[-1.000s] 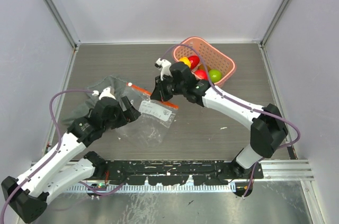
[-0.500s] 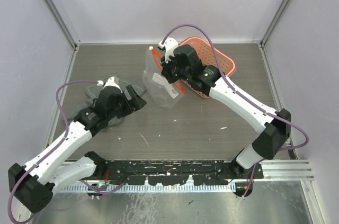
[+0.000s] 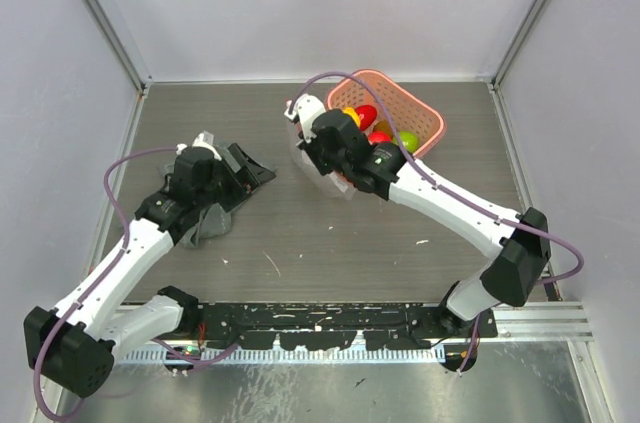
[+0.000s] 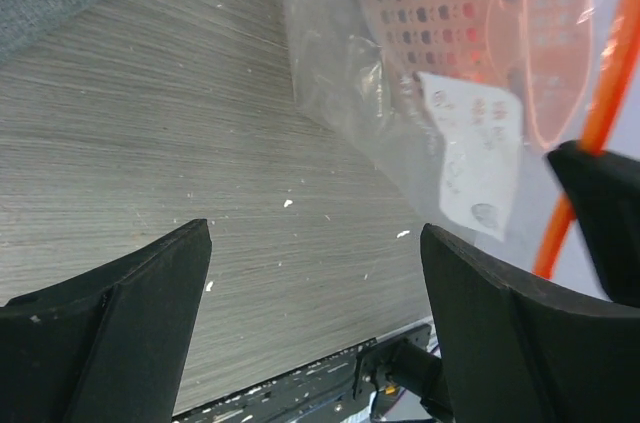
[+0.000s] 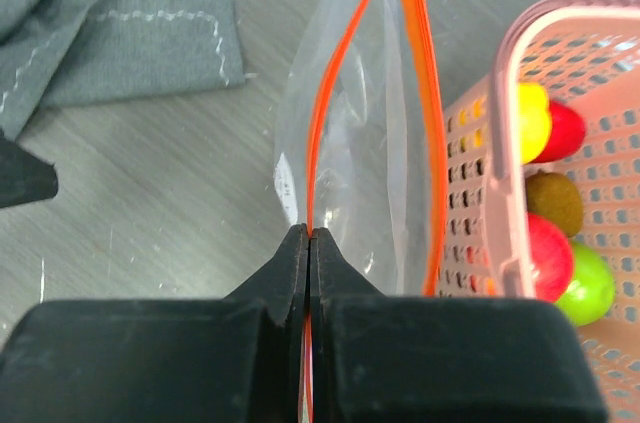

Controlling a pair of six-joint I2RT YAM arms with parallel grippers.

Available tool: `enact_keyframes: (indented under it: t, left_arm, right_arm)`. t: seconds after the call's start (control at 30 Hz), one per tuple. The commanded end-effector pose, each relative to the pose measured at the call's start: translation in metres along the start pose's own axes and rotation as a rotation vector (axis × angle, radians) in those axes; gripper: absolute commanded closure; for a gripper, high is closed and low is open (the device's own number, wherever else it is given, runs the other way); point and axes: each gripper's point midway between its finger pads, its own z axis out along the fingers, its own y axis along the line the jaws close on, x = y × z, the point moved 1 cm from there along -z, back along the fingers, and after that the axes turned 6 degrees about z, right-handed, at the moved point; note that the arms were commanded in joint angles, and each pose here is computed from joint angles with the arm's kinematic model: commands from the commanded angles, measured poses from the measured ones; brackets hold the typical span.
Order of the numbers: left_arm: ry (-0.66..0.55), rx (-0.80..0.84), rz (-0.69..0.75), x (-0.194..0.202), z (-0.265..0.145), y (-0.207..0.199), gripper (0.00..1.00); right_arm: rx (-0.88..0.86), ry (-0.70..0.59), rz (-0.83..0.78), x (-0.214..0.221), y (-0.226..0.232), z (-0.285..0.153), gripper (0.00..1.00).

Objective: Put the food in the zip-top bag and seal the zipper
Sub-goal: Pick up the zipper food storage bag at the center of the board.

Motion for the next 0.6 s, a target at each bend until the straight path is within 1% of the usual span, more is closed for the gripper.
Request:
enact_keyframes:
  t: [0.0, 0.1, 0.33, 0.57]
  left_arm:
    - [-0.049, 0.11, -0.029, -0.016, -0.012, -0.027, 0.13]
    - [-0.073, 0.119, -0.044, -0.02, -0.017, -0.03, 0.13]
    - [-0.131, 0.146, -0.076, -0.03, -0.026, -0.036, 0.14]
    - [-0.126, 0.174, -0.115, -0.032, -0.019, -0.043, 0.21]
  right_arm:
    - [-0.006, -0.027, 0.014, 0.002, 0.018, -0.002, 0.99]
    - [-0.049, -0.005, 0.022, 0.013, 0.038, 0.001, 0.99]
    - [-0.109, 0.014, 0.023, 0.023, 0.069, 0.005, 0.99]
    - [-0.15, -0.002, 0.021, 0.02, 0.089, 0.005, 0.97]
